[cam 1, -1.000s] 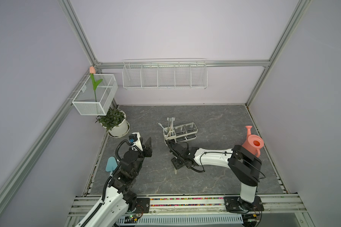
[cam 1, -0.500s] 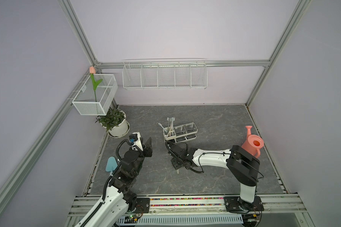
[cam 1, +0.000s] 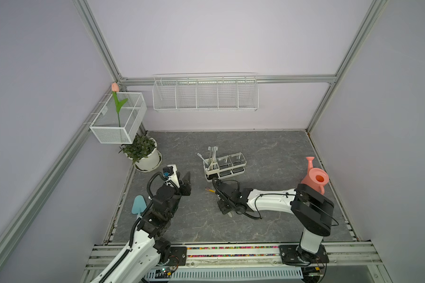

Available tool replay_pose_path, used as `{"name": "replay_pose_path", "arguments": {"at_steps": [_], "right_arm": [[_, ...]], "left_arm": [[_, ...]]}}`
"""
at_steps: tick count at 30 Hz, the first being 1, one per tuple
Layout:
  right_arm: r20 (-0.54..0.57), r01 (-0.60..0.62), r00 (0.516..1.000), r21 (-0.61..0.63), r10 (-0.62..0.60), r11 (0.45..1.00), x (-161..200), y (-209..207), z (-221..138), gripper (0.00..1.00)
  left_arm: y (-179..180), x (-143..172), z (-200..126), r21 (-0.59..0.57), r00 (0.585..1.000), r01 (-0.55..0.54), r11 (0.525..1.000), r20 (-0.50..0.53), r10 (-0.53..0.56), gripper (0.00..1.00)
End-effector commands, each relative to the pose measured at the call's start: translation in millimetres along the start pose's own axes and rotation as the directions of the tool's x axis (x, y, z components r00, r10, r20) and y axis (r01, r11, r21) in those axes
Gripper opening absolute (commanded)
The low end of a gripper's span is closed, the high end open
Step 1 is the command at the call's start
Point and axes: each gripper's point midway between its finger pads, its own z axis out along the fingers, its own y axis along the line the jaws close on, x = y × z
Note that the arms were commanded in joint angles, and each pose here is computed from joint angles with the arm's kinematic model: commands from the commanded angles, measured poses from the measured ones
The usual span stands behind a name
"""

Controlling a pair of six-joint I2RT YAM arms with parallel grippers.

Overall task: Place the toothbrush into the toothbrush holder
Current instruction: Pick up the toothbrush from the center of the board.

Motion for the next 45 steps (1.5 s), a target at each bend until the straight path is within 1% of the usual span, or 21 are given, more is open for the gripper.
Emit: {"name": "replay_pose_path", "arguments": {"at_steps": [1,4,9,16,19,24,29,32,34,35,38,41,42,45], "right_arm": [[0.047,-0.021,0.999,-0.033,0.023,0.999,-9.0,1.8,-18.2,0.07],[0.083,-0.026,0.996,-0.043,0.029,0.999,-16.8,1.2,-24.7,0.07],[0.103,-0.028,0.994,-0.028,0.031,0.999,-24.9,-4.4,-28.1,0.07],[0.154,-0.037,0.987,-0.012,0.038,0.999,-33.1,-12.6,-43.7,0.07],[0.179,-0.04,0.983,-0.013,0.042,0.999,-35.8,-15.3,-52.5,0.07],[0.217,-0.05,0.975,-0.021,0.054,0.999,-40.6,-21.2,-69.2,0.07],[0.26,-0.062,0.963,-0.026,0.067,0.998,-47.4,-28.6,-85.7,0.07],[0.286,-0.069,0.955,-0.028,0.074,0.997,-51.7,-33.5,-95.5,0.07],[0.303,-0.072,0.95,-0.031,0.078,0.997,-54.4,-36.3,-102.2,0.07],[0.309,-0.071,0.948,-0.033,0.078,0.997,-55.2,-37.0,-104.9,0.07],[0.33,-0.074,0.94,-0.036,0.082,0.997,-58.2,-40.3,-113.0,0.07],[0.362,-0.077,0.928,-0.053,0.091,0.996,-65.4,-41.0,-123.1,0.07],[0.35,-0.077,0.933,-0.046,0.088,0.996,-57.5,-45.1,-118.4,0.07],[0.363,-0.075,0.928,-0.054,0.09,0.996,-59.5,-47.1,-122.1,0.07]], "left_arm": [[-5.6,-8.5,3.3,0.016,0.999,0.029,0.999,0.021,-0.029,0.53],[3.1,-3.4,8.3,-0.041,0.999,0.047,0.998,0.0,-0.047,0.53],[0.1,-3.6,9.2,-0.031,0.999,0.048,0.998,-0.015,-0.048,0.53],[4.9,2.5,14.1,-0.057,0.999,0.048,0.997,-0.018,-0.05,0.53],[2.1,4.8,17.3,-0.045,0.998,0.05,0.998,-0.028,-0.052,0.53],[-1.0,1.9,17.5,-0.03,0.996,0.088,0.996,-0.019,-0.089,0.53],[-13.5,-10.2,15.4,0.037,0.993,0.114,0.993,0.009,-0.114,0.53],[-24.5,-17.2,16.3,0.084,0.99,0.144,0.986,-0.006,-0.144,0.54],[-35.9,-25.3,14.2,0.136,0.987,0.158,0.978,-0.016,-0.158,0.54],[-39.6,-21.5,18.8,0.144,0.986,0.164,0.976,-0.044,-0.159,0.54],[-55.3,-27.5,20.2,0.203,0.979,0.197,0.959,-0.086,-0.183,0.55],[-75.7,-35.8,21.1,0.278,0.969,0.236,0.931,-0.139,-0.204,0.55],[-80.6,-37.8,21.3,0.296,0.967,0.243,0.924,-0.153,-0.205,0.55],[-94.4,-42.5,22.9,0.346,0.966,0.238,0.908,-0.185,-0.183,0.55]]}}
